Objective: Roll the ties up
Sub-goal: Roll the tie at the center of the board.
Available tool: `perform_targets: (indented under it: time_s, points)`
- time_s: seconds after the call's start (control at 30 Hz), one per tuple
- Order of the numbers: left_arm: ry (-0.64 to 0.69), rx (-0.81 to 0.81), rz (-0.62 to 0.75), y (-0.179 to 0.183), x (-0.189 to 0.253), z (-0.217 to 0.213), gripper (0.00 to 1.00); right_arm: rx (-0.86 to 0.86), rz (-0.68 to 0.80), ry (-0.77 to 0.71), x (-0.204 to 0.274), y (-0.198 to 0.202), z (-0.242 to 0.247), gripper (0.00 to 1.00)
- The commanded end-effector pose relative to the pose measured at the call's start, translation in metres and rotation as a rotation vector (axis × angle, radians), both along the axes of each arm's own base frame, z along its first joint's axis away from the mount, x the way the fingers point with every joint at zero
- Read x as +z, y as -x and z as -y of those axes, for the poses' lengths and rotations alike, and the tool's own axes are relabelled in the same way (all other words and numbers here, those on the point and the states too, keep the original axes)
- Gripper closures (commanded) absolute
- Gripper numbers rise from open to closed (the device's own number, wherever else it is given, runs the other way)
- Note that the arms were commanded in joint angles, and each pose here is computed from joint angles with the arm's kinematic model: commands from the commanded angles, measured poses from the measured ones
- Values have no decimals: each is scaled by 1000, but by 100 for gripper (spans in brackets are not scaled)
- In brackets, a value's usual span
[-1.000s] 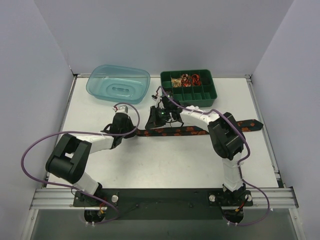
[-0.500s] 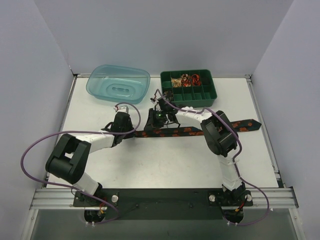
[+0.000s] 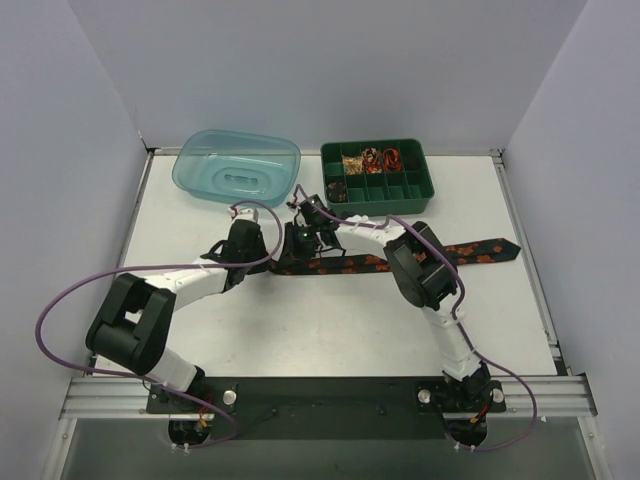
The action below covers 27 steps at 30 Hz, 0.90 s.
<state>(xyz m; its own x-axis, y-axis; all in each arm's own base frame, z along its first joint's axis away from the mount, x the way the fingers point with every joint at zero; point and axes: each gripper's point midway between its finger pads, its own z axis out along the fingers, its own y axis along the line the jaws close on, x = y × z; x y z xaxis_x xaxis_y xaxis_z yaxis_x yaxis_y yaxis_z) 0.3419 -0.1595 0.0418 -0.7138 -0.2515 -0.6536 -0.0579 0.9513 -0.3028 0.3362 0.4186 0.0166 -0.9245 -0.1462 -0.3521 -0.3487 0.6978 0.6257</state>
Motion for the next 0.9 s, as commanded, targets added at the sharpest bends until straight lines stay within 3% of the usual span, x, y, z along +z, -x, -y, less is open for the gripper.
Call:
perform_targets:
  time_s: [0.0,0.87]
  points:
    - [5,2,71,-13,28,4,100,17,9,11,0,2,-13,100]
    - [120,-127,110,-12,39,48,100,30,-96,83,-48,24,-10,100]
